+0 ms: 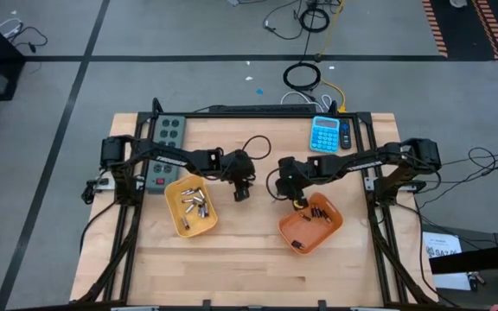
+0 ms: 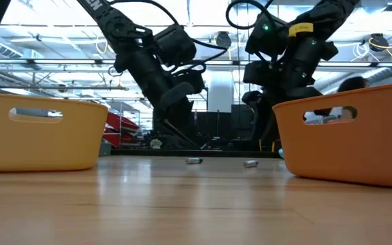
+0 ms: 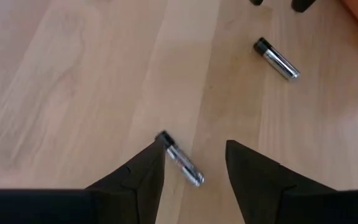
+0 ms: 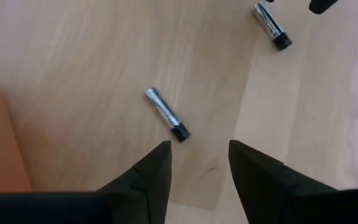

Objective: Sort batteries
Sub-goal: Put the silver battery into the yellow bin, then return to Home Position

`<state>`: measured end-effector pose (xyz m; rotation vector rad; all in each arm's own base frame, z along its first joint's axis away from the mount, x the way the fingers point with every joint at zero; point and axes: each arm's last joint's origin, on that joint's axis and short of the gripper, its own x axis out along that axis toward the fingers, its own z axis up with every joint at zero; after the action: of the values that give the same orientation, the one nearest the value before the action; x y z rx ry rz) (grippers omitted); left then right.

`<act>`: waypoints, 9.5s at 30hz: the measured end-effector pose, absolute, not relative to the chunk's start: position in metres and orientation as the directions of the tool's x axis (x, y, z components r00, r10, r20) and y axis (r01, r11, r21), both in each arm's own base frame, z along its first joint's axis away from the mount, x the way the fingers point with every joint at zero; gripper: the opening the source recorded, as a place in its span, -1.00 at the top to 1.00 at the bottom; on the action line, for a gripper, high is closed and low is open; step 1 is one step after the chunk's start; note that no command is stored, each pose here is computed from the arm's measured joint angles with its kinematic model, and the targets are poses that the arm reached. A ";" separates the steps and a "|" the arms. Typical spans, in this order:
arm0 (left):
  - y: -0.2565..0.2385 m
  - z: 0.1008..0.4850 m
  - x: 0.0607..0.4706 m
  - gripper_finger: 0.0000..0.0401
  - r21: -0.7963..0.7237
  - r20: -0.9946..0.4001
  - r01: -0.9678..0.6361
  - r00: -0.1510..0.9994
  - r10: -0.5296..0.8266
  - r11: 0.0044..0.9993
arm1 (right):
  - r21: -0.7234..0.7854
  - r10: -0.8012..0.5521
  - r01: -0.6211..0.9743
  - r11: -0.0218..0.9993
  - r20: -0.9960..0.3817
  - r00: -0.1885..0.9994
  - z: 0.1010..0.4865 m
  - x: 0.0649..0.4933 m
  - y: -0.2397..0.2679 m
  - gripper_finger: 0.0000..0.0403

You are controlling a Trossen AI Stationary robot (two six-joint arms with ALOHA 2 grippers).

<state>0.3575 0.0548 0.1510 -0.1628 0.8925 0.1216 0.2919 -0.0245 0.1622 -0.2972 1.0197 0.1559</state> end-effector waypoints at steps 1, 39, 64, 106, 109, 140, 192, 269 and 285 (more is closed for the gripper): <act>0.055 0.150 0.358 0.11 -0.091 -0.779 -0.173 0.625 0.038 0.981 | -0.175 -0.010 -0.274 0.946 -0.858 0.514 0.162 0.291 -0.025 0.25; 0.113 0.183 0.311 0.24 0.116 -0.954 -0.375 0.215 0.208 0.920 | -0.195 -0.055 -0.276 0.941 -0.895 0.443 0.180 0.296 -0.016 0.25; 0.154 0.139 0.274 -0.06 0.069 -0.992 -0.531 -0.123 0.004 0.844 | -0.252 -0.082 -0.317 0.914 -0.881 0.465 0.181 0.298 -0.002 0.25; -0.027 0.224 0.230 0.63 -0.094 -0.993 -0.240 0.099 -0.072 0.966 | -0.210 -0.097 -0.209 0.955 -0.888 0.450 0.181 0.296 0.005 0.25; -0.030 0.213 0.225 0.36 0.033 -0.994 -0.244 0.089 0.056 0.969 | -0.211 -0.097 -0.226 0.951 -0.897 0.432 0.184 0.296 0.005 0.25; -0.007 0.163 0.272 0.21 0.095 -0.850 -0.076 0.513 0.121 0.993 | 0.215 0.215 -0.273 0.938 -0.976 -0.028 0.173 0.308 0.074 0.51; -0.060 0.195 0.214 0.21 0.276 -0.618 -0.251 0.693 0.371 0.928 | -0.141 0.053 -0.200 0.970 -0.679 0.733 0.181 0.392 0.004 0.99; -0.051 0.260 0.193 0.21 0.055 -0.255 -0.364 0.895 0.365 0.930 | 0.181 0.091 0.017 0.983 -0.572 0.815 0.261 0.167 0.084 0.86; 0.008 0.247 0.194 0.48 -0.031 -0.005 -0.372 0.928 0.372 0.928 | 0.036 0.000 -0.001 0.999 0.026 1.000 0.227 0.130 0.012 1.00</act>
<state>0.1939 0.0082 0.2469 -0.0317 -0.0015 0.3810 0.1296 0.0118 0.2270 0.0356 -0.0259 0.0002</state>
